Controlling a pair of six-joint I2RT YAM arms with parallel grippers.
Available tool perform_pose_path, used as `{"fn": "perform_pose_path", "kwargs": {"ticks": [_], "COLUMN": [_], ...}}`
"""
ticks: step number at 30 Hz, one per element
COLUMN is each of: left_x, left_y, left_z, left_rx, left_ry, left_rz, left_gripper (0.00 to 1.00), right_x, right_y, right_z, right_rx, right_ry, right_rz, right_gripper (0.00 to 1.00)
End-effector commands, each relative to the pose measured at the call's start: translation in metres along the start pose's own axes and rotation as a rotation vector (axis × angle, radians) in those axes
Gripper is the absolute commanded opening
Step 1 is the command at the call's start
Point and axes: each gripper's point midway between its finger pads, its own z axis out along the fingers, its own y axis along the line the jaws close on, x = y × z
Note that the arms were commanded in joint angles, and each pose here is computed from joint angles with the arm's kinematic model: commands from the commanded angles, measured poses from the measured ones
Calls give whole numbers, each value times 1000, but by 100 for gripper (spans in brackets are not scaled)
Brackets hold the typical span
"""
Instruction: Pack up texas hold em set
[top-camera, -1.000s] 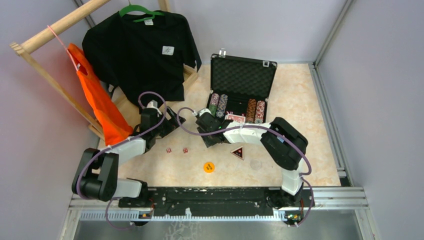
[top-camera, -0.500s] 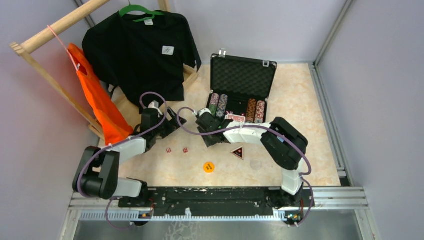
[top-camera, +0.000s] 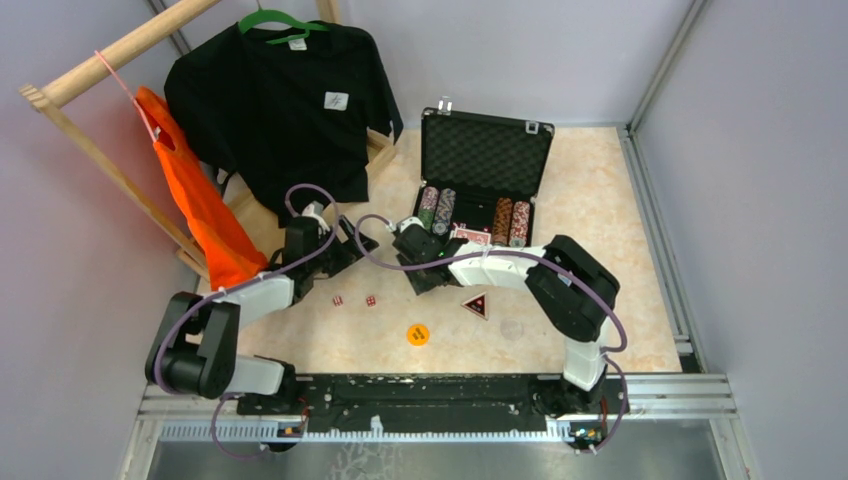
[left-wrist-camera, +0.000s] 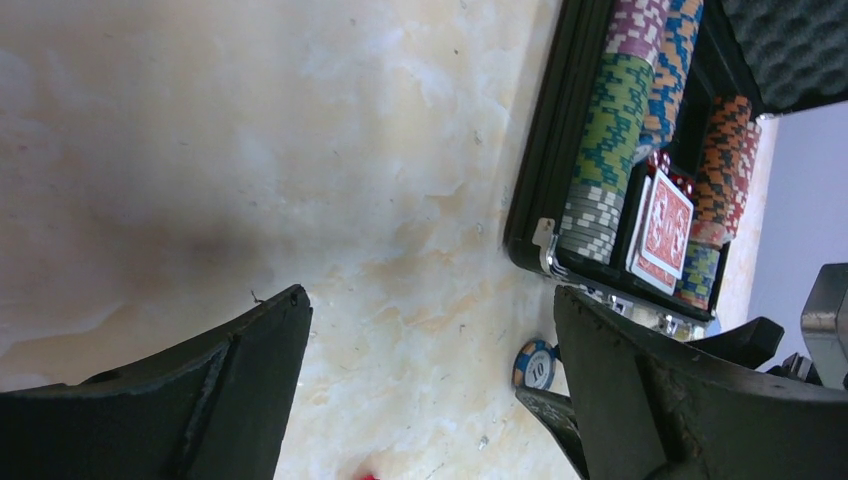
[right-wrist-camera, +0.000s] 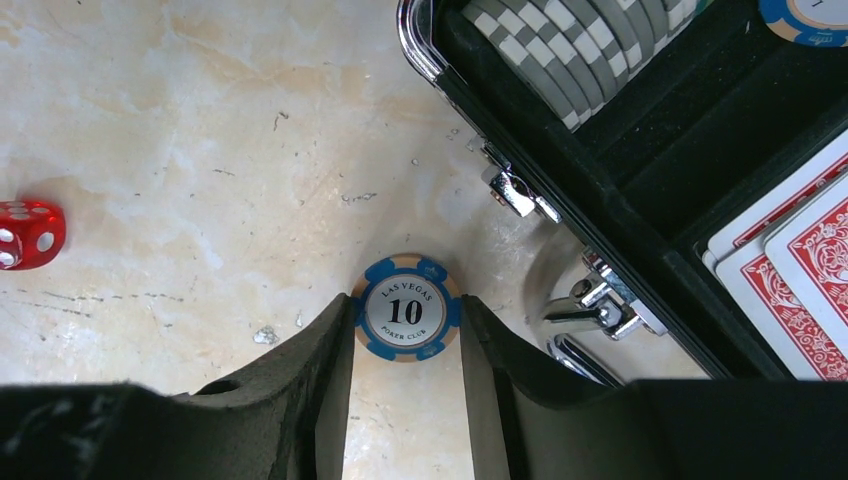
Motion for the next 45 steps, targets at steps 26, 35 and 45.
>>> {"fn": "perform_pose_path", "kwargs": {"ticks": [26,35,45], "left_x": [46,48,48], "left_y": [-52,-48,-46], "left_z": [-4,-1,2], "left_rx": [233,222,217], "left_ry": [208,212,216], "left_rz": [75,77,87], "left_gripper": [91,92,93], "right_x": [-33,-21,-3], "right_y": [-11,-19,-12], "right_z": [-15,0,7], "right_rx": [34,49,9], "right_ry": [-99,-53,-1], "right_rz": [32,19,13], "right_gripper": [60,61,62]}}
